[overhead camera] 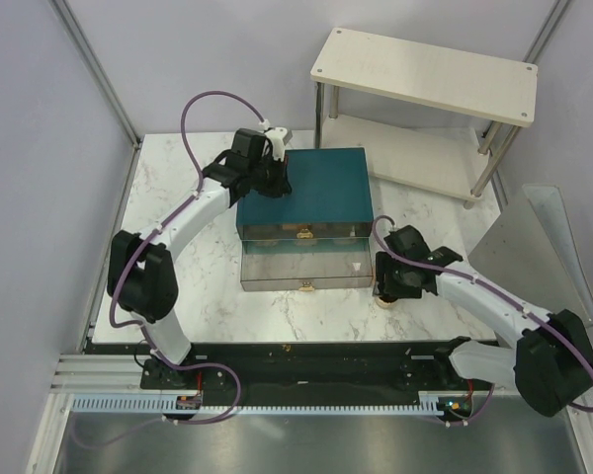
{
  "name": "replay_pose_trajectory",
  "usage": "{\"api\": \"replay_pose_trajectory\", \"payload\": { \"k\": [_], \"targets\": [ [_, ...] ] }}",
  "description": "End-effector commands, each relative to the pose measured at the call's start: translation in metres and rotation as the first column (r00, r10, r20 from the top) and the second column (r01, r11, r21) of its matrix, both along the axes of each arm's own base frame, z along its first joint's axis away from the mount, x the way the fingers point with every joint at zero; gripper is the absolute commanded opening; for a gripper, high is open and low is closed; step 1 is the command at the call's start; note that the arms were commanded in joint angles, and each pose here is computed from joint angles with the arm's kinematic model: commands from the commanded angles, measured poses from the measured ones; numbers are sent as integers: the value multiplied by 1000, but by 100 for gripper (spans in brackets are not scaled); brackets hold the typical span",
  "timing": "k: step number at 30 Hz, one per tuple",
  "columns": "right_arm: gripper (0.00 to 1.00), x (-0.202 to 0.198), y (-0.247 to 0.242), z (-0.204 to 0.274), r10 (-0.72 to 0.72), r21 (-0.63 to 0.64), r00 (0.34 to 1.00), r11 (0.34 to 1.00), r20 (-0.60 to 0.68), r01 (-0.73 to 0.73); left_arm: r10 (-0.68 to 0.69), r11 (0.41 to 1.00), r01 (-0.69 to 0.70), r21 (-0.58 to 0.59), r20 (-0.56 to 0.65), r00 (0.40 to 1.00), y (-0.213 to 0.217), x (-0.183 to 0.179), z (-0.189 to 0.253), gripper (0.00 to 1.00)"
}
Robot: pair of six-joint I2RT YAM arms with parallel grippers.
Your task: Organize the makeup
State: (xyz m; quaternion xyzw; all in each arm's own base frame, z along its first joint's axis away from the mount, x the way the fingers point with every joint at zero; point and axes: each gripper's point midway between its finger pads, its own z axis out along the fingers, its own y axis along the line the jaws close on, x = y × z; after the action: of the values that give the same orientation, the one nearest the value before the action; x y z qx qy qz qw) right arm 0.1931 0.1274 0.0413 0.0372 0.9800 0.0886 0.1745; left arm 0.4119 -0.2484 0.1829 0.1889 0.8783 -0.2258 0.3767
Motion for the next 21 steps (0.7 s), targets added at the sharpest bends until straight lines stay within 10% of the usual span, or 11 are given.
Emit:
{"api": "replay_pose_trajectory", "payload": {
  "k": [1,21],
  "targets": [
    [0,11,-2,51,-21,25,994,1000,104,18,9,1000,-9,-13,-37,999,-2,3,-2,2],
    [1,85,72,128,136,211,930,953,340,-217,31,999,-30,12,-108,994,5,-10,-27,2]
  ]
}}
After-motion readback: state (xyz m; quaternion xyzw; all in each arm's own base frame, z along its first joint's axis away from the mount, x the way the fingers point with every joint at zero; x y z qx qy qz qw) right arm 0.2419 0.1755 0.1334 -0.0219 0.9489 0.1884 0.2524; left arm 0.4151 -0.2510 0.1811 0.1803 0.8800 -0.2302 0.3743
